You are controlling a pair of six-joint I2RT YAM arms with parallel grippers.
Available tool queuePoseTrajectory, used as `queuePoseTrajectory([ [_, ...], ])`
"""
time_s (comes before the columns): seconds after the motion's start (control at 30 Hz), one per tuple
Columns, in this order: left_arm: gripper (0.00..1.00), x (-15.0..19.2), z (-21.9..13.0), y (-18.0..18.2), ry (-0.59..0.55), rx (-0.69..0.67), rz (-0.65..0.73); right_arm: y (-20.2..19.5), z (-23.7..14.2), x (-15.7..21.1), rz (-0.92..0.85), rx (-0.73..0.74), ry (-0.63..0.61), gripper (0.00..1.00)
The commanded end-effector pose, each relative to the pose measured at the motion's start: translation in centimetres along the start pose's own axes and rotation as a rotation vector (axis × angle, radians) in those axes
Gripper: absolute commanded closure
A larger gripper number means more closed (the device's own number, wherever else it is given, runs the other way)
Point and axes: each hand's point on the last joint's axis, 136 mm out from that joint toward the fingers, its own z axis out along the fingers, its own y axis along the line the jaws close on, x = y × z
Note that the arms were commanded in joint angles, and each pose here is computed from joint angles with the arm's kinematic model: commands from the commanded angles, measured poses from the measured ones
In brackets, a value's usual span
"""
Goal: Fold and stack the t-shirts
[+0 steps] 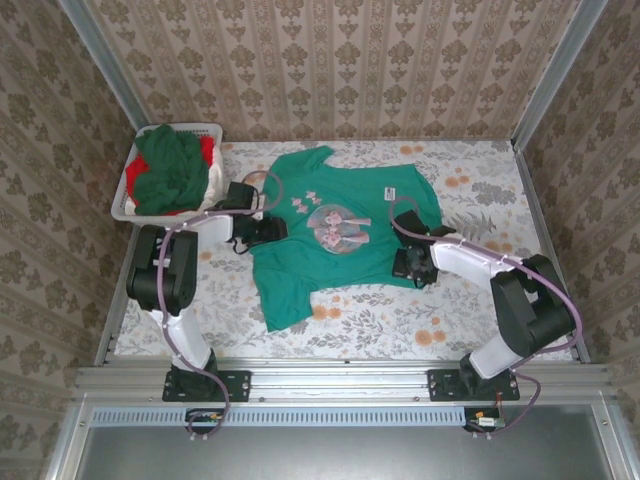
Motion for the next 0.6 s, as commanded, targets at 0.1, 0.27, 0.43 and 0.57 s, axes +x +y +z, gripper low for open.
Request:
queuePoseTrajectory([
  [0.1,0.3,3.6,-3.2,0.6,0.018,-0.075,-0.021,-2.8,0.4,2.9,0.048,0.054,0.009,0.47],
  [0.27,0.0,5.0,-7.1,0.2,-0.068,-0.092,-0.015,-4.0,-0.2,4.2,0.063,0.047,-0.003,0.47],
  [0.43,0.0,8.4,-10.0,-1.9,-0.127,-0.115,0.068,-4.5,-1.8,4.3,0.085,0.021,-0.042,0.49],
  [0.57,0.0,14.0,-9.8,-2.4,-0.08,-0.161,0.135,-4.6,-2.5,3.9,0.112,0.004,-0.084,0.5],
])
